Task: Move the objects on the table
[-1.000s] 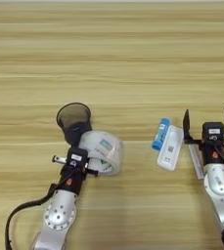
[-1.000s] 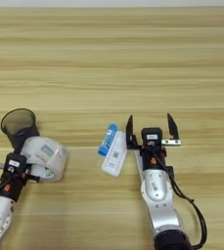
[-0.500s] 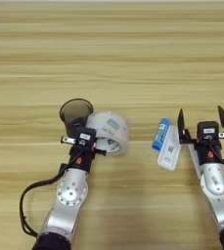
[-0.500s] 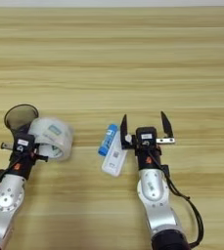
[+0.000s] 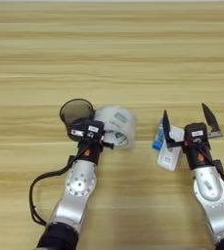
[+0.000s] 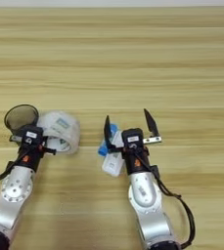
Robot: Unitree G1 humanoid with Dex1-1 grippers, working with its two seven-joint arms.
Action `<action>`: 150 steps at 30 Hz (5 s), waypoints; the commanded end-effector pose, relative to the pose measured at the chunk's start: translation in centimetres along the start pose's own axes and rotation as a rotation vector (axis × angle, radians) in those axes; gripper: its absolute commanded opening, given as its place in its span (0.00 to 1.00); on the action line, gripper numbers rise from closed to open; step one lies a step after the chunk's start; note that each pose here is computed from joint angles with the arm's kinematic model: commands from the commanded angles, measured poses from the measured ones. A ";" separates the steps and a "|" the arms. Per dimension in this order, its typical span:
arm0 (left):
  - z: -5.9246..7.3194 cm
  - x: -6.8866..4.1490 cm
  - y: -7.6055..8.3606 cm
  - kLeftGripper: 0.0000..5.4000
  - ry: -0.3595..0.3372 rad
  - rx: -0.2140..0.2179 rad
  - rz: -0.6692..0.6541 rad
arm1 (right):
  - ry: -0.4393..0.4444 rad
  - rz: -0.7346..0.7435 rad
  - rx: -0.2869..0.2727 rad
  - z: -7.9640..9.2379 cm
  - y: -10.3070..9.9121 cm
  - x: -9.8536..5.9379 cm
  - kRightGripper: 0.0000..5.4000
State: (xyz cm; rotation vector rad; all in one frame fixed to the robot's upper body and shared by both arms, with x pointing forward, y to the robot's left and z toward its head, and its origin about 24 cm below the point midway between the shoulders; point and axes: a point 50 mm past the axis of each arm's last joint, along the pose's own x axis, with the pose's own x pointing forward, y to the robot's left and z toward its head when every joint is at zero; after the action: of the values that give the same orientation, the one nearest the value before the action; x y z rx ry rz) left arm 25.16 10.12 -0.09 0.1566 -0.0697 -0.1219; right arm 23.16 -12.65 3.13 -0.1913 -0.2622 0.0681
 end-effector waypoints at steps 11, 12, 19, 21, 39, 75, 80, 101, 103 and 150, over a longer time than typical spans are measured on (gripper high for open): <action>1.1 2.6 -1.1 0.18 -0.032 -0.021 -0.005 | 0.015 0.082 0.038 1.8 1.4 -1.1 1.00; 1.2 2.7 -1.2 0.18 -0.033 -0.022 -0.005 | 0.017 0.090 0.036 1.8 1.5 -1.1 1.00; 1.6 3.2 -1.6 0.18 -0.046 -0.027 -0.007 | 0.019 0.152 0.033 1.9 2.3 -1.5 1.00; 1.7 3.3 -1.7 0.18 -0.050 -0.027 -0.007 | 0.022 0.171 0.035 2.0 2.6 -1.6 1.00; 2.9 4.1 -2.3 0.18 -0.085 -0.030 -0.024 | 0.042 0.258 0.034 1.6 3.8 -1.9 1.00; 3.0 1.6 -4.9 0.18 -0.096 -0.042 -0.137 | 0.050 0.202 0.019 1.2 3.4 -1.2 1.00; 3.1 1.4 -5.6 0.18 -0.095 -0.046 -0.147 | 0.049 0.173 0.009 1.1 3.0 -1.1 1.00; 3.6 0.9 -7.0 0.18 -0.109 -0.061 -0.164 | 0.073 0.120 -0.021 -0.1 2.4 -0.7 1.00; 3.6 0.8 -7.2 0.18 -0.108 -0.063 -0.169 | 0.074 0.116 -0.024 -0.2 2.3 -0.7 1.00; 3.7 0.5 -7.9 0.26 -0.109 -0.072 -0.188 | 0.103 0.158 0.012 -0.7 2.9 -0.9 0.46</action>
State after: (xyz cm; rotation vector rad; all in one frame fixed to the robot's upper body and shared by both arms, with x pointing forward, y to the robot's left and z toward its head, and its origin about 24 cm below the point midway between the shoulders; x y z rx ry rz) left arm 24.81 4.36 1.14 0.2038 -0.1445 -0.3236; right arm 22.37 -9.55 1.97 -0.1888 -0.1585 0.2280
